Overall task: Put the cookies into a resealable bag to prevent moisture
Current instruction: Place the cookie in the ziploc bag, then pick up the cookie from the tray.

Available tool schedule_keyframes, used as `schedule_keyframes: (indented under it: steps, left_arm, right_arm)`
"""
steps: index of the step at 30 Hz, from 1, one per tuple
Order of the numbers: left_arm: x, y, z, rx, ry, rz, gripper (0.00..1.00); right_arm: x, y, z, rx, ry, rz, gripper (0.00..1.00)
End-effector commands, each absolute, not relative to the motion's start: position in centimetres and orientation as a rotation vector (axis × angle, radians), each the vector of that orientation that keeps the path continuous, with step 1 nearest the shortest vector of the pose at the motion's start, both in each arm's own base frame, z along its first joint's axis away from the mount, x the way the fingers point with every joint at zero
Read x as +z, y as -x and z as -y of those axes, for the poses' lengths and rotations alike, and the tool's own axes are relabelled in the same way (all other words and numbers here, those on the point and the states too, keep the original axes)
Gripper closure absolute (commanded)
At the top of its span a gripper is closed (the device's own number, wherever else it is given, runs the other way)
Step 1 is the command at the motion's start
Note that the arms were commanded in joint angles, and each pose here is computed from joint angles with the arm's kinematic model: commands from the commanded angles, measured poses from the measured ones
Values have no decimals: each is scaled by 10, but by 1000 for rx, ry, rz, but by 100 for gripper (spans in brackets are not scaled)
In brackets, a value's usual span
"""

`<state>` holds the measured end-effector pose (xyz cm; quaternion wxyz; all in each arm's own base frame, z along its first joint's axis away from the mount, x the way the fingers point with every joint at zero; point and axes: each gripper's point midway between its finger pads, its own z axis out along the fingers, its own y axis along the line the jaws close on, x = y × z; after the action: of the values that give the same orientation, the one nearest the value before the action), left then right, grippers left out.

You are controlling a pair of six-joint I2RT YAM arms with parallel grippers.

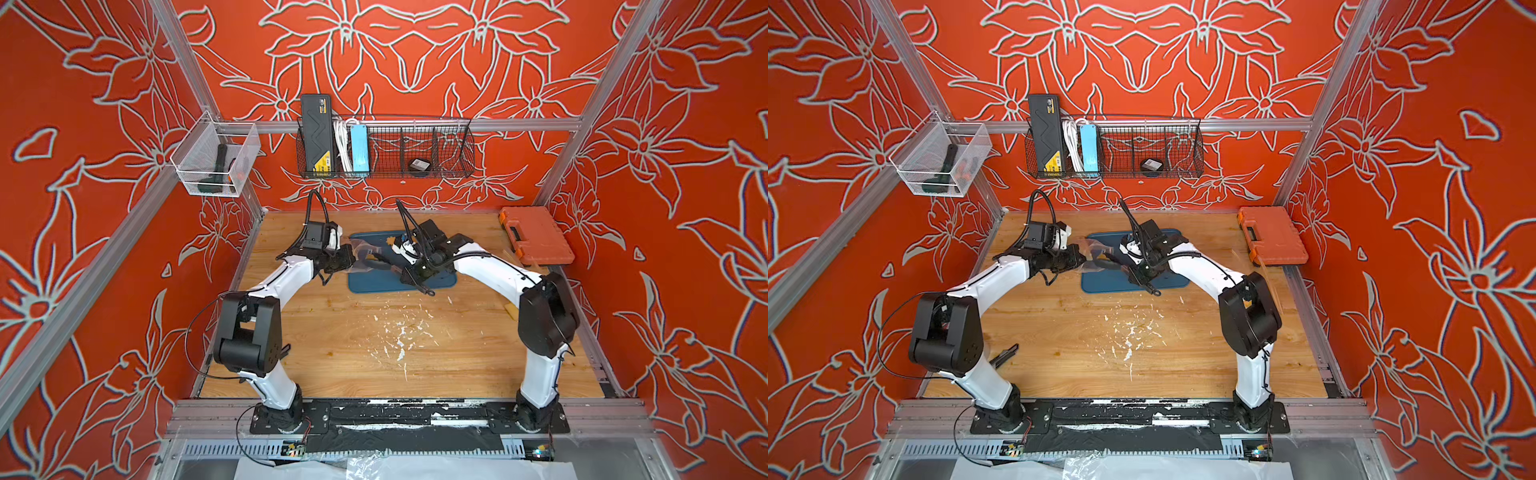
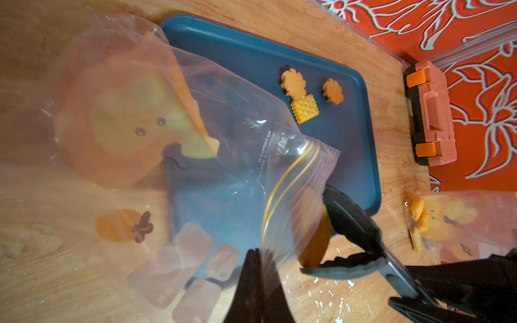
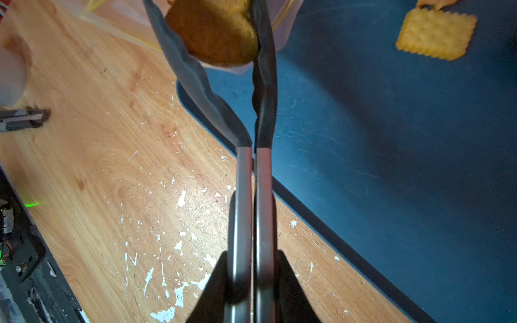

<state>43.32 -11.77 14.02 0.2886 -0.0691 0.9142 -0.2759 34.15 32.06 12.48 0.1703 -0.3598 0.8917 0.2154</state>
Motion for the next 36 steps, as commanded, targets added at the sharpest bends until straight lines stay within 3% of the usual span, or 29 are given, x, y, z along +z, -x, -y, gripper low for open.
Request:
schedule_keyframes:
  steps: [1, 5, 8, 12, 24, 30, 36]
  left_arm:
    - [148, -434, 125, -772, 130, -2412, 100]
    - [152, -433, 126, -782, 116, -2401, 100]
    - [151, -433, 125, -775, 121, -2405, 100]
    - [151, -432, 124, -766, 119, -2405, 100]
    - [145, -434, 112, -692, 174, -2427, 100]
    - [151, -436, 97, -644, 234, -2394, 100]
    - [161, -437, 93, -652, 249, -2351, 100]
  right_arm:
    - [132, -343, -335, 640, 1087, -2504, 74]
    - [131, -355, -348, 661, 1082, -2505, 72]
    - [137, -362, -353, 672, 1065, -2492, 56]
    - [145, -360, -354, 694, 1055, -2473, 48]
    - [176, -323, -314, 647, 990, -2351, 53]
    - [151, -347, -246, 298, 722, -2462, 57]
    - [126, -373, -236, 159, 721, -2538, 57]
